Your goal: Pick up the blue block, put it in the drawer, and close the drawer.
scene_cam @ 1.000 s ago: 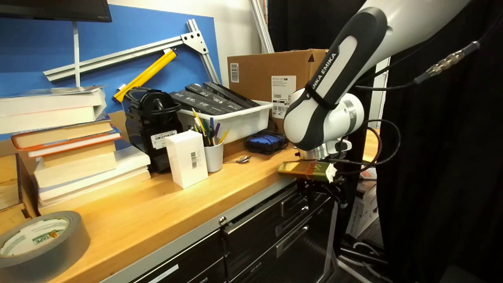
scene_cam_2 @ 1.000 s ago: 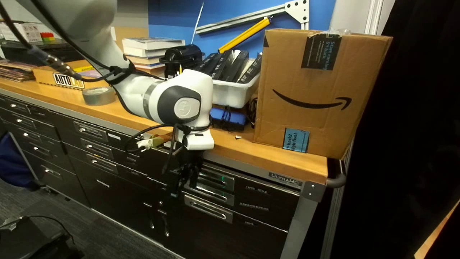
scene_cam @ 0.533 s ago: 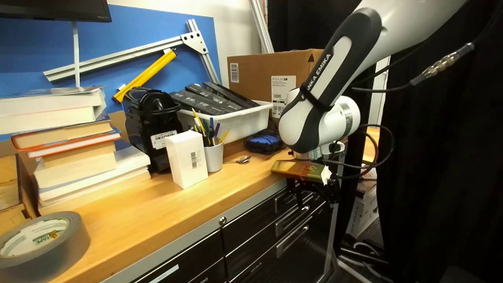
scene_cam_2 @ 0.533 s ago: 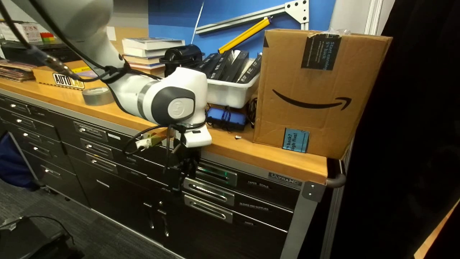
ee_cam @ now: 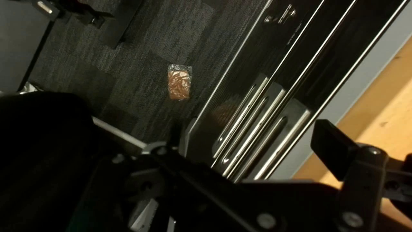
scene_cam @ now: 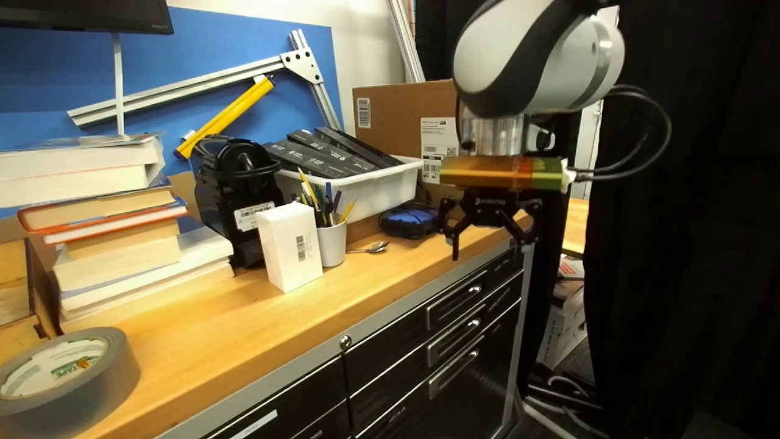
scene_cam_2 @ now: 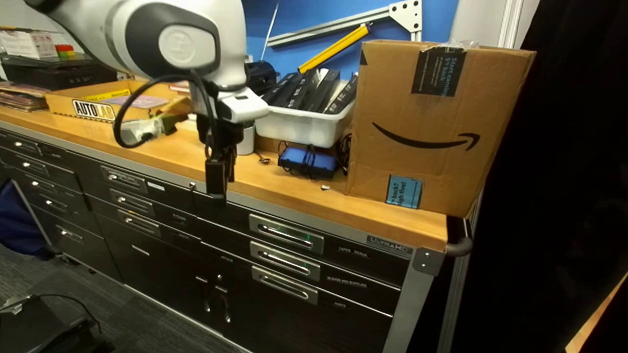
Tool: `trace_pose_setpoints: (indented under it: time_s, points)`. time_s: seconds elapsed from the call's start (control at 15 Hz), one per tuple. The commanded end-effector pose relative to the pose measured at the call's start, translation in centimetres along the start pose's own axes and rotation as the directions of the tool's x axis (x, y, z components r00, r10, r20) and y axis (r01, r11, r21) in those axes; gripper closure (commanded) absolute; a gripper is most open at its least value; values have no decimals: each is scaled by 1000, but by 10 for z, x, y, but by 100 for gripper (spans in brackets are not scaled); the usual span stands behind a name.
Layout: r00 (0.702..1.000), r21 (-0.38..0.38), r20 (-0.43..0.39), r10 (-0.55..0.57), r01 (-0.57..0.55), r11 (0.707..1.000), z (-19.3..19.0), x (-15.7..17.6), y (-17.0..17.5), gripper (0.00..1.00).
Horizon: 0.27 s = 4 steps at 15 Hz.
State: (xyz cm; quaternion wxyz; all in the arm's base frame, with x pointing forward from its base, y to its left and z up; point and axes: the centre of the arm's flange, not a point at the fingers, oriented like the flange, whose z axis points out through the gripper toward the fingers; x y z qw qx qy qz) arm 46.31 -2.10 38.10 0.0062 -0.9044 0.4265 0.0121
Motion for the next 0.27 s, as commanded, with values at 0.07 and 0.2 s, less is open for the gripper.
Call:
trace_pose_setpoints:
  time_s: [0.07, 0.2]
  points:
    - [995, 44, 15, -94, 94, 995, -45, -14, 7, 0]
    - [995, 64, 3, -105, 104, 993, -64, -19, 13, 0]
